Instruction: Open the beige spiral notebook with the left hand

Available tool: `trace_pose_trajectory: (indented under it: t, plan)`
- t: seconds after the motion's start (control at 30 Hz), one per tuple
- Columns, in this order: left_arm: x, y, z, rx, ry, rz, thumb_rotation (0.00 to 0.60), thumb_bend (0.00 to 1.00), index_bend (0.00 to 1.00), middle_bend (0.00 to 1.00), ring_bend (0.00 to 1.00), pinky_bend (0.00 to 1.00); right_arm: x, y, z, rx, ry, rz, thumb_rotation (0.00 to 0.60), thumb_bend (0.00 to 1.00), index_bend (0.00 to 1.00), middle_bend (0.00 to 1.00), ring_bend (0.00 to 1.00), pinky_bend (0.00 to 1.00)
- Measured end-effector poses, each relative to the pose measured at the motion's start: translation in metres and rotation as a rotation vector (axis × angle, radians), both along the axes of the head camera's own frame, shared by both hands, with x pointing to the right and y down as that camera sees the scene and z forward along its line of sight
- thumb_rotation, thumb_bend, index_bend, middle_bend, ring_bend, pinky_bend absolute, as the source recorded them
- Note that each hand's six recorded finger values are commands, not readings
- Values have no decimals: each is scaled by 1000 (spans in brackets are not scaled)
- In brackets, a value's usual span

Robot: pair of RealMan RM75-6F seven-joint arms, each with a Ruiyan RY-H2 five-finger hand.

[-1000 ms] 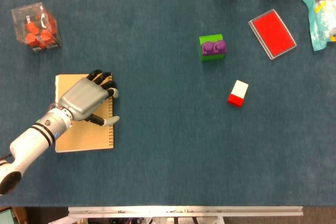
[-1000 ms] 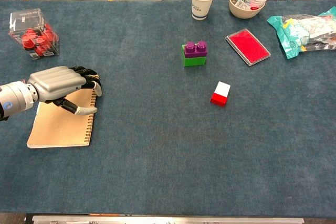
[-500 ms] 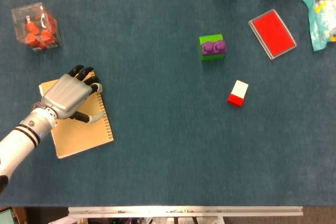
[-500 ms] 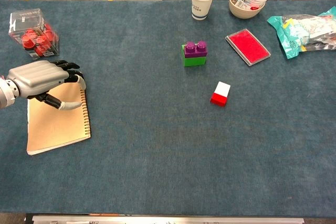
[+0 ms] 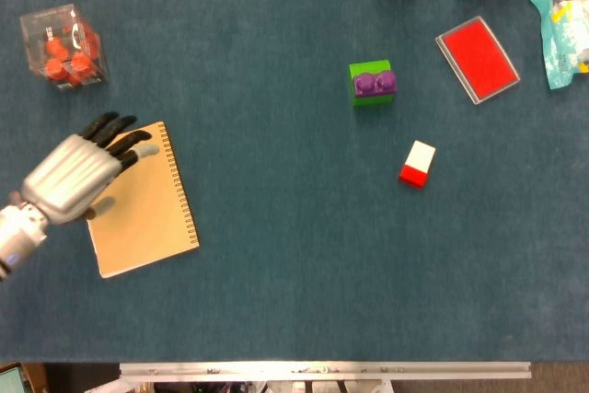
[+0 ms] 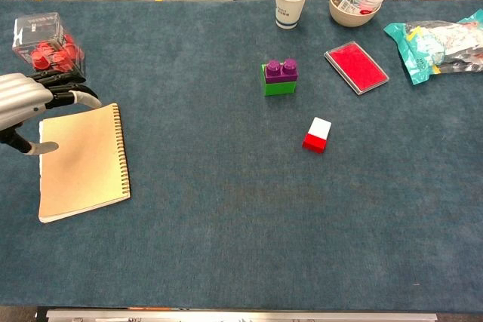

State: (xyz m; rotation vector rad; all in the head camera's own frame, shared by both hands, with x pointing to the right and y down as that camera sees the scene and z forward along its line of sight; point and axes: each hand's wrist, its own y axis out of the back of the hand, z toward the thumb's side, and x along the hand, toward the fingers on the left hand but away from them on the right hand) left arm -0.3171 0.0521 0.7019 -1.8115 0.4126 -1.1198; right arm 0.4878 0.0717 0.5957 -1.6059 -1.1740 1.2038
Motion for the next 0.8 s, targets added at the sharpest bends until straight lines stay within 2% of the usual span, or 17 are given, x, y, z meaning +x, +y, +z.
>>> trace_pose_trajectory:
  t: [0.17, 0.37, 0.8]
  plan:
    - [-30, 10, 0, 22, -3, 18, 600, 240, 127, 112, 28, 69, -3, -1, 1, -3, 0, -8, 600, 392, 309, 300, 212, 291]
    - [-51, 21, 8, 53, -14, 55, 600, 240, 127, 112, 28, 69, -6, -2, 0, -2, 2, -14, 600, 392, 309, 300, 211, 291]
    - [-72, 40, 40, 36, -38, 77, 600, 240, 134, 113, 28, 69, -9, -1, -2, -2, 9, -18, 600, 392, 309, 300, 211, 291]
